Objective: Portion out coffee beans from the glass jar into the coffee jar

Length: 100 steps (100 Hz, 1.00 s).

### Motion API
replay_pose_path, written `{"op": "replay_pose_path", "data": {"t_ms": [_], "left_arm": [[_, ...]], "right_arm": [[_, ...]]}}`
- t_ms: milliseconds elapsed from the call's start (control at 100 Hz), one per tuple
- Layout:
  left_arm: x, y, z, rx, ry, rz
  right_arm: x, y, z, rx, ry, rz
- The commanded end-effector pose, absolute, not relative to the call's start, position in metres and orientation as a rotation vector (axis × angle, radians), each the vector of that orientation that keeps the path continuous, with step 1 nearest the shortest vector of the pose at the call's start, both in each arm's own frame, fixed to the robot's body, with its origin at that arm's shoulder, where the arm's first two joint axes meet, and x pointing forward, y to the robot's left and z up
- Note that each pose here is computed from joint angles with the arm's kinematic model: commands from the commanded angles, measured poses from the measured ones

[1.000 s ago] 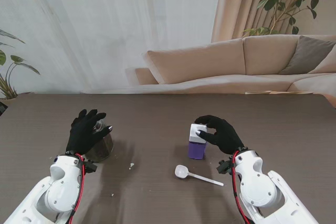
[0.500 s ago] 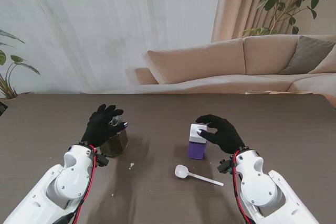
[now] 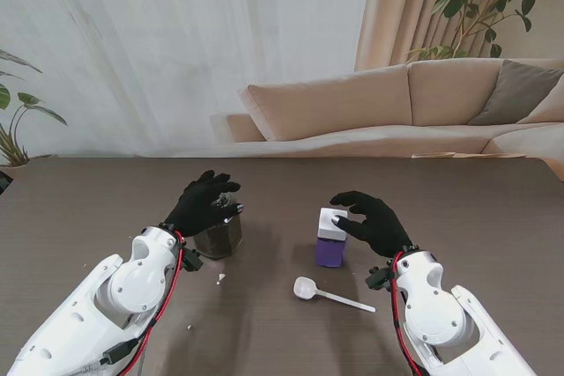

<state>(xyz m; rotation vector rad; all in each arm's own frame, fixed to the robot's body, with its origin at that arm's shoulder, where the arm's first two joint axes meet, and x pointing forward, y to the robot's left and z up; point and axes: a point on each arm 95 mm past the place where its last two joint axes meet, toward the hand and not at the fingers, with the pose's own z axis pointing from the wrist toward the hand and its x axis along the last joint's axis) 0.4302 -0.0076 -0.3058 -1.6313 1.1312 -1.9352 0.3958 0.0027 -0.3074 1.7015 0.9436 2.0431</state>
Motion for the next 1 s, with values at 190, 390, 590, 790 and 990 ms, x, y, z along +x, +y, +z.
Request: {"op": "replay_pose_path", "data": {"t_ms": [190,390,590,790,990], "left_arm": [[0.413,-0.033,-0.369,-1.827,1.351,-1.83],[0.415,-0.047,-0.372,-1.834,1.397,-1.851],[0.418,-0.057,-0.372,-1.844,1.417,-1.871],[0.418,-0.065,-0.371,-1.845,1.468,-1.891],[0.415,-0.071,-0.369,-1.828,1.514,-1.904]], "right_arm": [[0.395,0.005,-0.308,1.712,0.946,2.048],[0.395,0.004,-0.308,1.711,0.942,2.049],[0.395,0.004,-0.308,1.712,0.94,2.049],[0.395,0.005,-0.308,1.712,0.942,2.05],[0.395,0.004,-0.308,1.713,0.94,2.05]]}}
